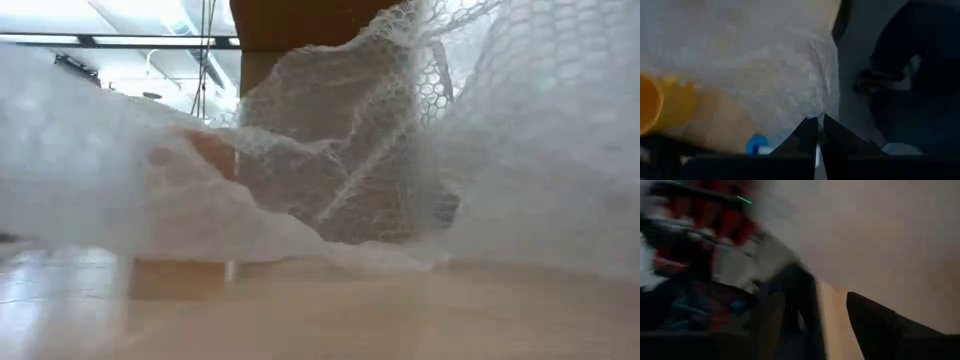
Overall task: Wrap mug
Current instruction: Wrap the orange cup with the bubble wrap
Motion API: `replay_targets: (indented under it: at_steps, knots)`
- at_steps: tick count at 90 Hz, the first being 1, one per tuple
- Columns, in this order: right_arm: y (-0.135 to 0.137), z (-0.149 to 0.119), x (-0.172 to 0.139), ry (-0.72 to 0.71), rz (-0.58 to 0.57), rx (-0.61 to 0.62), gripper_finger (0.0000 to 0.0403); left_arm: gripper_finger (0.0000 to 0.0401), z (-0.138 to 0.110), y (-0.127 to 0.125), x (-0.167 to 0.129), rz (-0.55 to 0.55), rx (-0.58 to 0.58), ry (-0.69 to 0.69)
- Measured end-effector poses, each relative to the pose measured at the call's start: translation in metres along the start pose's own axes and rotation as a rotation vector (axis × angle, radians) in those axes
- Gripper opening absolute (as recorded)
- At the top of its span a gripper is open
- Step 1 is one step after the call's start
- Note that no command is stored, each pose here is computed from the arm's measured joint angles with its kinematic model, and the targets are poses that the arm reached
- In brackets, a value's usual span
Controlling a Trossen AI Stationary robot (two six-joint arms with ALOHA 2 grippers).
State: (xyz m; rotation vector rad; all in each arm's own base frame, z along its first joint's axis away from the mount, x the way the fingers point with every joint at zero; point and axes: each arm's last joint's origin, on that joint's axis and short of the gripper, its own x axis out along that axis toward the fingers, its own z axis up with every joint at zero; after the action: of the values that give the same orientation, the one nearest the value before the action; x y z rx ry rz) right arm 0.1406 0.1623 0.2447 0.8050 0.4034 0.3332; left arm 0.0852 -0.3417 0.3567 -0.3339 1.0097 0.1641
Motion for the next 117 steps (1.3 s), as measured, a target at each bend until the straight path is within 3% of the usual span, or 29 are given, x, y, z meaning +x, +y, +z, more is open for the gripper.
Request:
replay_targets:
  at_steps: [15,20,37,56,72,86,98,117]
  knots:
    - [0.040,0.019,0.005,-0.234,0.295,-0.250,0.0197,0.0000,0.010,-0.002,-0.008,-0.042,0.032,-0.107]
    - [0.050,0.020,0.009,-0.286,0.345,-0.337,0.0196,0.0000,0.013,-0.002,-0.007,-0.035,0.044,-0.124]
    - [0.059,0.004,0.060,-0.265,0.217,-0.478,0.0189,0.0000,0.025,-0.002,0.001,-0.012,0.032,-0.135]
    - [0.061,-0.041,0.125,0.000,0.074,-0.532,0.0183,0.0000,0.030,-0.002,0.004,-0.001,0.014,-0.106]
    - [0.050,-0.068,0.147,0.178,-0.119,-0.439,0.0172,0.0000,0.030,-0.003,0.005,-0.004,-0.007,-0.102]
    - [0.015,-0.074,0.150,0.175,-0.444,-0.463,0.0164,0.0000,0.027,-0.004,0.010,0.009,0.001,-0.102]
    - [-0.018,-0.062,0.142,0.109,-0.773,-0.486,0.0157,0.0000,0.022,-0.006,0.016,0.016,0.001,-0.071]
    - [-0.053,-0.023,0.104,0.168,-1.205,-0.547,0.0140,0.0000,0.013,-0.012,0.023,-0.015,-0.085,0.063]
